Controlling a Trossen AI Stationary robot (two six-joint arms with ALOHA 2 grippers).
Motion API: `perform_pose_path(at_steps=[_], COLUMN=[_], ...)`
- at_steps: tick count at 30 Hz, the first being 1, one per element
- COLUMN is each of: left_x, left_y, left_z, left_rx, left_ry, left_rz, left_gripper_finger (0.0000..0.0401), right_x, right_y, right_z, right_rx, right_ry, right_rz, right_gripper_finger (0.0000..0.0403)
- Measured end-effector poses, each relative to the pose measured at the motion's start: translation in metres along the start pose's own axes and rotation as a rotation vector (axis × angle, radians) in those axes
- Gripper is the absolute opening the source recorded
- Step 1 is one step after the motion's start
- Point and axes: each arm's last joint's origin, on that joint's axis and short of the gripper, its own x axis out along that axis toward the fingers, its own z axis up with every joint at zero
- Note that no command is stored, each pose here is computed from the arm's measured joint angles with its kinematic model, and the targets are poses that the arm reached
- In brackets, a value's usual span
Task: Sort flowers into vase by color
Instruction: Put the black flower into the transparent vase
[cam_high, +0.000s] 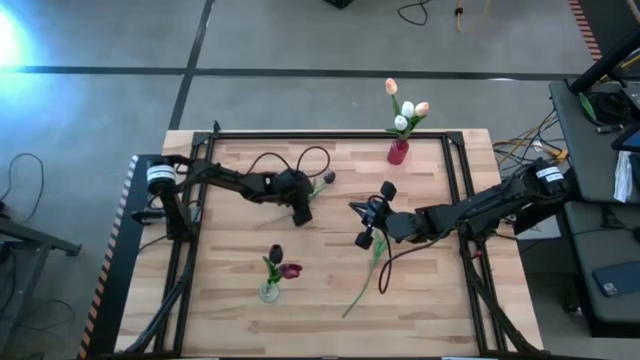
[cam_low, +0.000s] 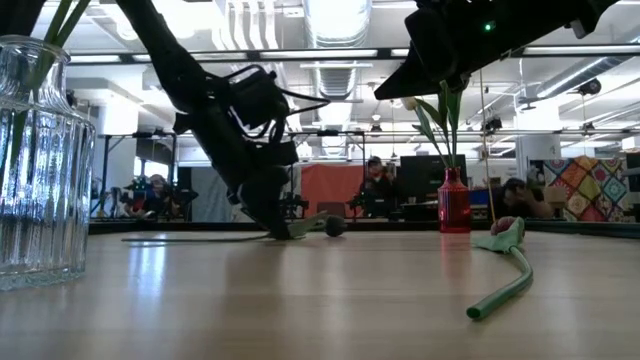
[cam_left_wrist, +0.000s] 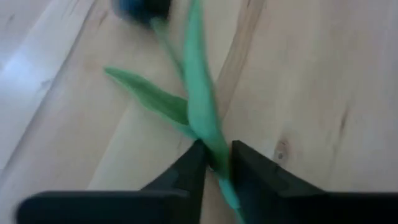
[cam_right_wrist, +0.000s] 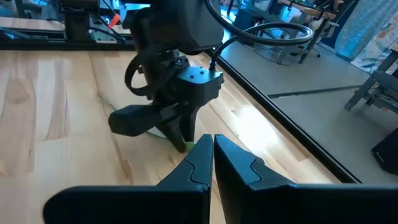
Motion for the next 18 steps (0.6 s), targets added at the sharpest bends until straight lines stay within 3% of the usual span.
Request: perform_pose_path(at_steps=[3, 8, 14, 18], left_x=[-0.001, -0.012, -0.050, -0.089], left_y=[0.001, 0.003, 0.005, 0.002], left_z=[0.000, 0.000, -0.008, -0.018], left_rx=[0.024, 0.041, -0.006, -0.074], left_ry=[-0.002, -0.029, -0.228, -0.463], left_rz=[0.010, 0.024, -0.054, -0.154], left_gripper_finger=[0.0014, 0.0006, 0.0002, 0.0001], right_x=[0.000, -0.001, -0.003, -0.004], right_y=[0.000, -0.001, -0.003, -0.004], right_z=[-0.001, -0.013, -0.028, -0.031], right_rx=[-0.001, 0.007, 0.048, 0.059], right_ry=[0.001, 0.017, 0.010, -0.018], right_rz=[0.000, -0.001, 0.003, 0.005], right_gripper_finger=[0.0009, 0.0009, 0.0009, 0.0009])
